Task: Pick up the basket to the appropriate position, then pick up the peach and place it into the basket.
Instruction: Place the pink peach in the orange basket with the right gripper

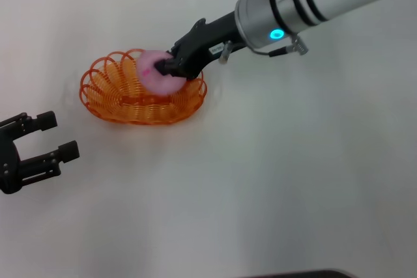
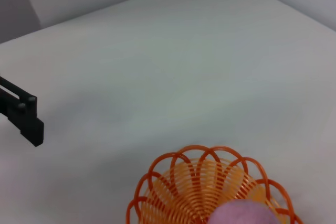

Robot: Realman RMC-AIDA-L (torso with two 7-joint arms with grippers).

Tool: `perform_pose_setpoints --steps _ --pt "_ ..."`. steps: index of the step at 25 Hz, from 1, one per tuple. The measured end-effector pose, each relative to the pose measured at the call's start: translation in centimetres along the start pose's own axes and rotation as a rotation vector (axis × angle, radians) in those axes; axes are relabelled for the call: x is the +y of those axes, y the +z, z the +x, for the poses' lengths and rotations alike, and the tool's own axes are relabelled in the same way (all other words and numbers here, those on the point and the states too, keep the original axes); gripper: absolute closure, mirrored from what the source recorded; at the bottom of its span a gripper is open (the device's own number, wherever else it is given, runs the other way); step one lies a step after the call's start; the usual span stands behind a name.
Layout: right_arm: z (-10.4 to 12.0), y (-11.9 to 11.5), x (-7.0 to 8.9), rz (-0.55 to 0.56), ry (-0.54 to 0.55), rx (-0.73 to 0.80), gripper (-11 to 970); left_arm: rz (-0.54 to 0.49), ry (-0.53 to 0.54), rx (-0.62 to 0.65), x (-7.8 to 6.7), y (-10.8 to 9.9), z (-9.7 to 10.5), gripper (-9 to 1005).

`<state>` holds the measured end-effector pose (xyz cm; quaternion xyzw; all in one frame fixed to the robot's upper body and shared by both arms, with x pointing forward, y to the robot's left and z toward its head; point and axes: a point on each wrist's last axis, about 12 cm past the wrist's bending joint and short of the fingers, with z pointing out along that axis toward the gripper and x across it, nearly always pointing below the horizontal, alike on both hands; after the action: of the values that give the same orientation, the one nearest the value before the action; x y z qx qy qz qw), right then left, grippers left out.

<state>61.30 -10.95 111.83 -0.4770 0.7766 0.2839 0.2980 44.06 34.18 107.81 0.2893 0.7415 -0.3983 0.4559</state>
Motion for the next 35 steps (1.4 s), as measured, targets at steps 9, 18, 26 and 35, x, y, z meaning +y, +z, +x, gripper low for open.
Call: perform_pose_setpoints --steps 9,18,26,35 --pt "0.2 0.8 0.5 -0.011 -0.009 -0.006 842 0.004 -0.003 0.002 0.0 0.1 0.1 199" --pt "0.0 1.0 0.7 -0.017 -0.016 -0.002 817 0.006 -0.004 0.005 0.0 0.1 0.1 198" --pt "-0.3 1.1 0.8 -0.025 0.003 -0.019 662 0.009 -0.005 0.006 -0.1 0.1 0.1 198" --pt "-0.2 1.3 0.6 -0.015 0.006 -0.011 385 0.014 -0.013 0.002 -0.1 0.3 0.2 199"
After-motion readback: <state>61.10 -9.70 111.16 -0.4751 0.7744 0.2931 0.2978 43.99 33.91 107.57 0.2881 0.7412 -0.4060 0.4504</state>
